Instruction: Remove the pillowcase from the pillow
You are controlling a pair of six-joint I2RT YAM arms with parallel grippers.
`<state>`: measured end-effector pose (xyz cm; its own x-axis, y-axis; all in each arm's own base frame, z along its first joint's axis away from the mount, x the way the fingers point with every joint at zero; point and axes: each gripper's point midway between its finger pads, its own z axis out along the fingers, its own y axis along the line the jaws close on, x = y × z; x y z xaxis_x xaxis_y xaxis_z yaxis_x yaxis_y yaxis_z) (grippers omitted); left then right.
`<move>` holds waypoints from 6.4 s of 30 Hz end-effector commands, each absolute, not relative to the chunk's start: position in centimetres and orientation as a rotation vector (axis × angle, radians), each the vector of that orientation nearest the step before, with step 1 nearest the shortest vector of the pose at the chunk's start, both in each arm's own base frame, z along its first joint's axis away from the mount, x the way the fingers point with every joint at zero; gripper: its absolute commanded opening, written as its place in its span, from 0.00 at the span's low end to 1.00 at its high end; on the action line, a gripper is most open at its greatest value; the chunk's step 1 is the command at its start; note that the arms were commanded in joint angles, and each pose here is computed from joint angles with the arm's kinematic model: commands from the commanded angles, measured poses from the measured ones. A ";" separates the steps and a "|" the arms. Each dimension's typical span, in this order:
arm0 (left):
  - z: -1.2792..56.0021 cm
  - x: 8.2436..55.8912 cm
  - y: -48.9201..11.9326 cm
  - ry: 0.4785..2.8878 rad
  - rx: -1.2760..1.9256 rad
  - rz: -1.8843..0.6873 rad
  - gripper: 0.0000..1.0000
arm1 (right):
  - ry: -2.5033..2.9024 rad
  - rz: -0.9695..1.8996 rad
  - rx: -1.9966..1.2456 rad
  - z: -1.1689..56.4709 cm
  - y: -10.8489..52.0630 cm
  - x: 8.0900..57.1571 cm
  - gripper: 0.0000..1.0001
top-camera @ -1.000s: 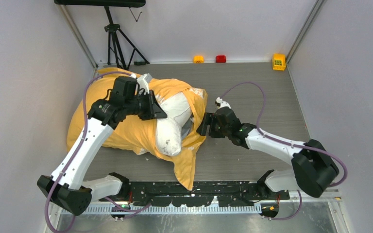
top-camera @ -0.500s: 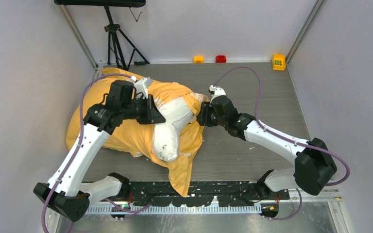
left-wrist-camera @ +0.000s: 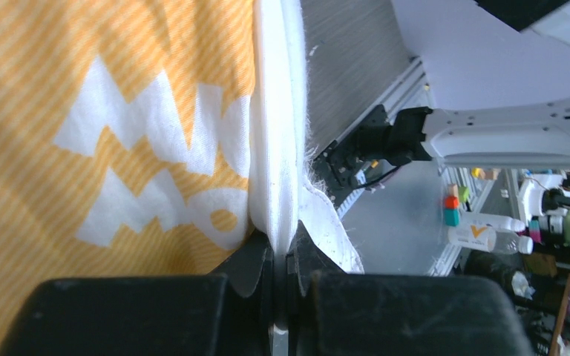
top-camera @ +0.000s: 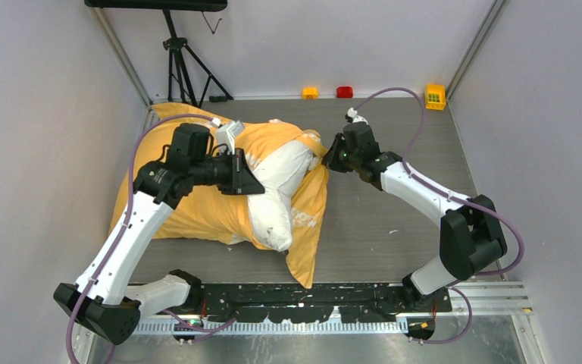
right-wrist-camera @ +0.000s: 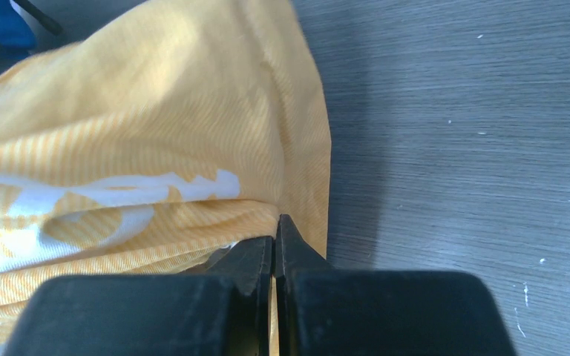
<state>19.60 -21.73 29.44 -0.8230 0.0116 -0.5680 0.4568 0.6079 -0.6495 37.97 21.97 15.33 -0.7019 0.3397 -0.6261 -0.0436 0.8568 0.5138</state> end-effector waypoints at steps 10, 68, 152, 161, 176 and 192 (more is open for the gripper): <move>38.0 14.9 -24.7 1.952 0.655 -1.566 0.00 | 2.271 0.680 0.480 14.7 16.7 43.0 0.00; 29.2 26.3 -29.6 2.247 0.476 -0.470 1.00 | 2.346 1.175 0.265 15.7 18.9 24.3 0.93; 22.7 16.9 -31.7 2.276 0.214 -0.776 0.90 | 1.964 1.052 0.098 27.0 20.6 26.8 0.00; 17.9 17.5 -31.9 2.316 -0.040 -0.762 1.00 | 1.948 1.069 0.100 27.5 20.6 26.6 0.00; 13.2 21.9 -29.0 2.309 -0.239 -0.750 0.78 | 1.860 0.962 0.202 32.4 17.6 25.9 0.00; 15.0 22.6 -7.7 2.066 -0.490 -0.150 0.48 | 1.719 0.559 0.442 36.8 8.9 25.7 0.00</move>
<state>23.26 -13.24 16.41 -0.4846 -0.5259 -0.6990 -0.1628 0.8393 -0.5186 24.06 11.53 31.67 -0.4249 0.5027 -0.7528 -0.0334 0.8223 0.5680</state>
